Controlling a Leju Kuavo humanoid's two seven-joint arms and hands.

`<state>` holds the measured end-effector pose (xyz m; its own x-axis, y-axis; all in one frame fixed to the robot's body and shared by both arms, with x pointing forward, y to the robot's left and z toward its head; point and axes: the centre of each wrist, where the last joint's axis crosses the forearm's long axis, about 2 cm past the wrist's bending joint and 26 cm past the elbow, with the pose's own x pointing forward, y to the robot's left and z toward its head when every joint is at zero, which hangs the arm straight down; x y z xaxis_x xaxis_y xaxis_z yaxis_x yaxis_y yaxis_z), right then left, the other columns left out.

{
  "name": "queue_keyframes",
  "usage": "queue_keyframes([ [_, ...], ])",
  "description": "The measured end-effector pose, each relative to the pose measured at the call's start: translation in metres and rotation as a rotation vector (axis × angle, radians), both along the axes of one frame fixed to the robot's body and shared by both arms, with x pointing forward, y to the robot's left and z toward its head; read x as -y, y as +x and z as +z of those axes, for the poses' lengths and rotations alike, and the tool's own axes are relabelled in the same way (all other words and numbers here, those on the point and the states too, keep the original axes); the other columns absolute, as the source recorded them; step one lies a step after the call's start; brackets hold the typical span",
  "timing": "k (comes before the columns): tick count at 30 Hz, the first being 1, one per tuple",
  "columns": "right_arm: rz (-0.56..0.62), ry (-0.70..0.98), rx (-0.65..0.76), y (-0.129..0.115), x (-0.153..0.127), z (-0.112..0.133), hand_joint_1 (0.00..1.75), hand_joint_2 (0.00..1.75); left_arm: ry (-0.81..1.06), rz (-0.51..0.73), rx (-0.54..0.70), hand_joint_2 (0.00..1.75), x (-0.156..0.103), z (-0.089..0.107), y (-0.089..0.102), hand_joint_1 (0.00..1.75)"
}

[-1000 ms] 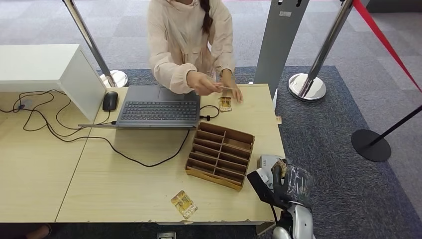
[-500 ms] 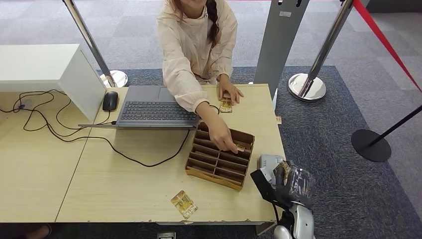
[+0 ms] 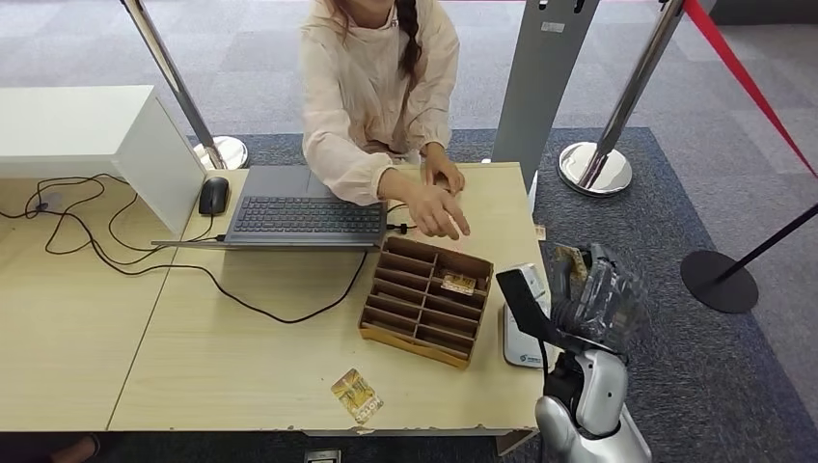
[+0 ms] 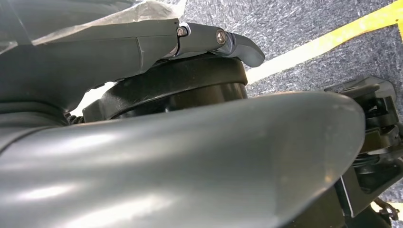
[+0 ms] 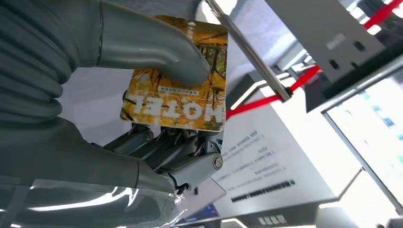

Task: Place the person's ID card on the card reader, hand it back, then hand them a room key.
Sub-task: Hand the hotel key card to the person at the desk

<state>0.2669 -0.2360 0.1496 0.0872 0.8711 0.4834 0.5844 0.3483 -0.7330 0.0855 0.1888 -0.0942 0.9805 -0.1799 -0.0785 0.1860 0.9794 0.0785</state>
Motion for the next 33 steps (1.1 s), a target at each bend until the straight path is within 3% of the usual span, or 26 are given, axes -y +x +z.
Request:
queue_keyframes([
  [7, 0.116, -0.060, 0.156, 0.009, -0.026, 0.050, 1.33, 1.75, 0.004, -0.023, -0.002, 0.00, 0.000, 0.000, 0.000, 0.00],
  [15, 0.233, -0.106, 0.249, 0.019, -0.054, 0.082, 1.38, 1.75, 0.003, -0.044, -0.004, 0.00, 0.001, 0.000, -0.001, 0.00],
  [22, 0.307, -0.114, 0.270, 0.026, -0.073, 0.094, 1.39, 1.75, -0.003, -0.061, 0.005, 0.00, 0.001, 0.000, -0.001, 0.00],
  [33, 0.390, -0.140, 0.235, 0.037, -0.103, 0.091, 1.37, 1.75, -0.007, -0.069, 0.018, 0.00, 0.002, 0.000, -0.002, 0.00],
])
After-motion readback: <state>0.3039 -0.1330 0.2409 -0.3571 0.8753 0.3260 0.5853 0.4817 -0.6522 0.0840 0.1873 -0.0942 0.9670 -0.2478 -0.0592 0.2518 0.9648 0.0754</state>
